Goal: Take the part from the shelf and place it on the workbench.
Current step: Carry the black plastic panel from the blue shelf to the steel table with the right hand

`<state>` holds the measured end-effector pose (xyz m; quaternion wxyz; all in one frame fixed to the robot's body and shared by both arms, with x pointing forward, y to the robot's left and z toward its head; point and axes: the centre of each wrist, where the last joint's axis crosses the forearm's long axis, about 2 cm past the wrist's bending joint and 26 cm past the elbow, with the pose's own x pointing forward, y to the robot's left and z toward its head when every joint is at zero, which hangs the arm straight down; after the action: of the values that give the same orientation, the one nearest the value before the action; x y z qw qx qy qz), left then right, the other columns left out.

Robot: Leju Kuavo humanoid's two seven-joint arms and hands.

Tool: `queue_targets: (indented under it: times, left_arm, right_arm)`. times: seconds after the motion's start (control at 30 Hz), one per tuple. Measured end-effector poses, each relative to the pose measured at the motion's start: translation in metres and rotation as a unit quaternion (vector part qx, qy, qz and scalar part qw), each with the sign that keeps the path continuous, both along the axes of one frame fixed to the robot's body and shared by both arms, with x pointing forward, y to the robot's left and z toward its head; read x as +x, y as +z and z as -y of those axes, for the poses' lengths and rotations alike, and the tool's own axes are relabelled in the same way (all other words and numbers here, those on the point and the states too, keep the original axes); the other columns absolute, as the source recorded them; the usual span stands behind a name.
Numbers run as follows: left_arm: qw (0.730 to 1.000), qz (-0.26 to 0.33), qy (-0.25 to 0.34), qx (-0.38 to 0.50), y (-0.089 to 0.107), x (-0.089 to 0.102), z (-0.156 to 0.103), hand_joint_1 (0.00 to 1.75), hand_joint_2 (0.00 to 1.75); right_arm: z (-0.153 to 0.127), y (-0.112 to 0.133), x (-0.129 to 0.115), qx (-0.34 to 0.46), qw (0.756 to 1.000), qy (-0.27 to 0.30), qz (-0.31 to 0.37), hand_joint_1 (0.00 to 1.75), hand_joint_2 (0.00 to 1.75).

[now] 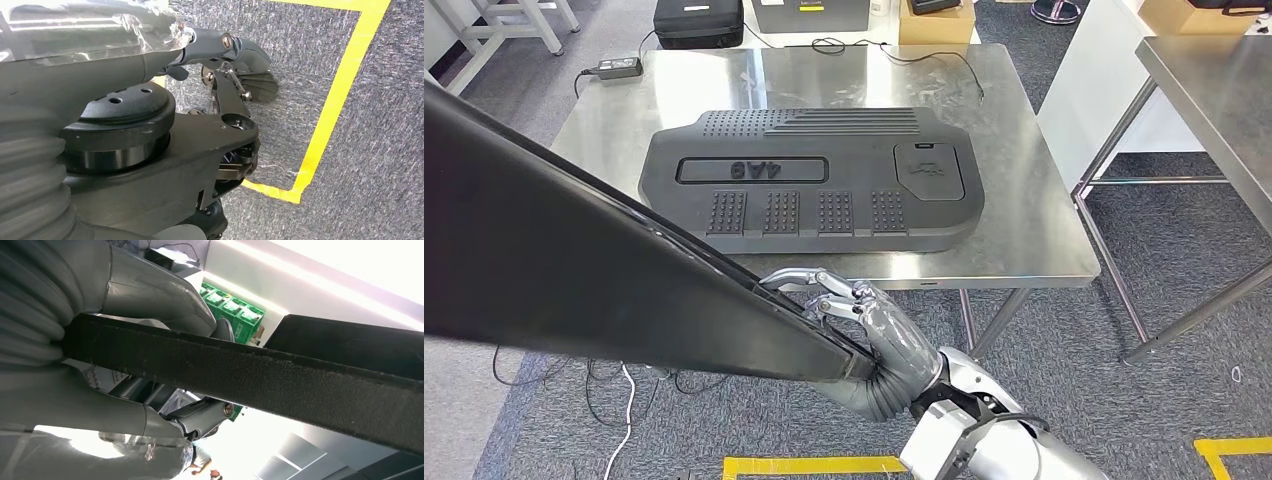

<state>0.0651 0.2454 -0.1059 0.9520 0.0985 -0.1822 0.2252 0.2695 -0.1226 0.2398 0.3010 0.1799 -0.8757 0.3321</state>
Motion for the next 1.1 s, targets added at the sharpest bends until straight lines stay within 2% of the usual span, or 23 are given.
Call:
queue_targets:
  times: [1.1]
  left_arm:
    - [1.000, 0.001, -0.002, -0.002, -0.0001, 0.0000, -0.0004, 0.00, 1.75]
  right_arm:
    - [-0.0036, -0.0010, -0.0012, -0.001, 1.000, 0.006, -0.002, 1.75, 1.75]
